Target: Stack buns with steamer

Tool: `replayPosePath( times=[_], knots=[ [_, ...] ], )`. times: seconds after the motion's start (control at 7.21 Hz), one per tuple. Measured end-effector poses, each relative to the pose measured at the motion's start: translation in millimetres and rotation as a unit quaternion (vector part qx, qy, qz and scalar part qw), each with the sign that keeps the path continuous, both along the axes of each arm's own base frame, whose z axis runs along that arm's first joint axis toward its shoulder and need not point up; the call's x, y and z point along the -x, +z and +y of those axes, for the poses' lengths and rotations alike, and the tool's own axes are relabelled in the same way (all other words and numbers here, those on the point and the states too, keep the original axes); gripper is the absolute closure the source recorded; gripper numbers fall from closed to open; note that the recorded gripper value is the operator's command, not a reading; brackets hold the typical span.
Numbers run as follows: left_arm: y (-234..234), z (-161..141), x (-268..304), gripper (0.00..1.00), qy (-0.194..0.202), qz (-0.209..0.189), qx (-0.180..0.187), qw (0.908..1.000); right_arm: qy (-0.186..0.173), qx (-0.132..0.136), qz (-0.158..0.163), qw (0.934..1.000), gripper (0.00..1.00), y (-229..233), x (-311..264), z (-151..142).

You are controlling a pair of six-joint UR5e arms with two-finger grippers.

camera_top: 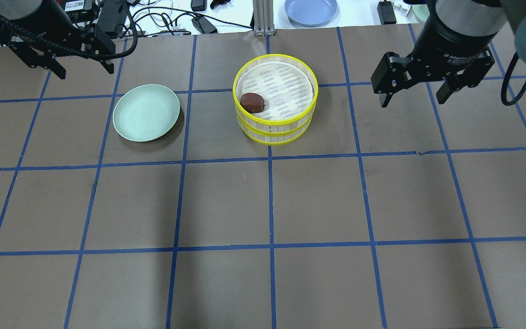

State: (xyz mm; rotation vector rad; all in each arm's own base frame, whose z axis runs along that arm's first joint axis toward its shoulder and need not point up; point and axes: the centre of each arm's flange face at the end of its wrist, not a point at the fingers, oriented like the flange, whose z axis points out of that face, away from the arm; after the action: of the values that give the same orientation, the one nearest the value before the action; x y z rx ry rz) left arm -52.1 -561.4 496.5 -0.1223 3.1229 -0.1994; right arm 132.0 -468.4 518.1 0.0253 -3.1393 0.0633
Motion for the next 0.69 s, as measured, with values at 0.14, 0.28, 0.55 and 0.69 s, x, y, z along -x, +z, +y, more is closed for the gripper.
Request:
replayPosePath(
  times=[0.14,0.28,0.55,0.69],
  knots=[
    [-1.7,1.2,2.6,0.00,-0.002,0.002,-0.001,1.0000,0.000,0.000,0.000,1.0000,0.00,-0.3,0.0,-0.3],
    [-2.4,1.7,4.1,0.00,-0.003,0.003,-0.001,1.0000,0.000,0.001,0.000,1.0000,0.00,0.2,0.0,0.1],
    [-3.6,2.3,5.4,0.00,-0.004,0.004,-0.003,1.0000,-0.001,0.001,0.000,1.0000,0.00,0.4,0.6,0.2],
    [-4.2,2.5,5.3,0.00,-0.003,0.004,-0.004,1.0000,-0.001,0.001,0.000,1.0000,0.00,0.0,0.7,0.1]
  ],
)
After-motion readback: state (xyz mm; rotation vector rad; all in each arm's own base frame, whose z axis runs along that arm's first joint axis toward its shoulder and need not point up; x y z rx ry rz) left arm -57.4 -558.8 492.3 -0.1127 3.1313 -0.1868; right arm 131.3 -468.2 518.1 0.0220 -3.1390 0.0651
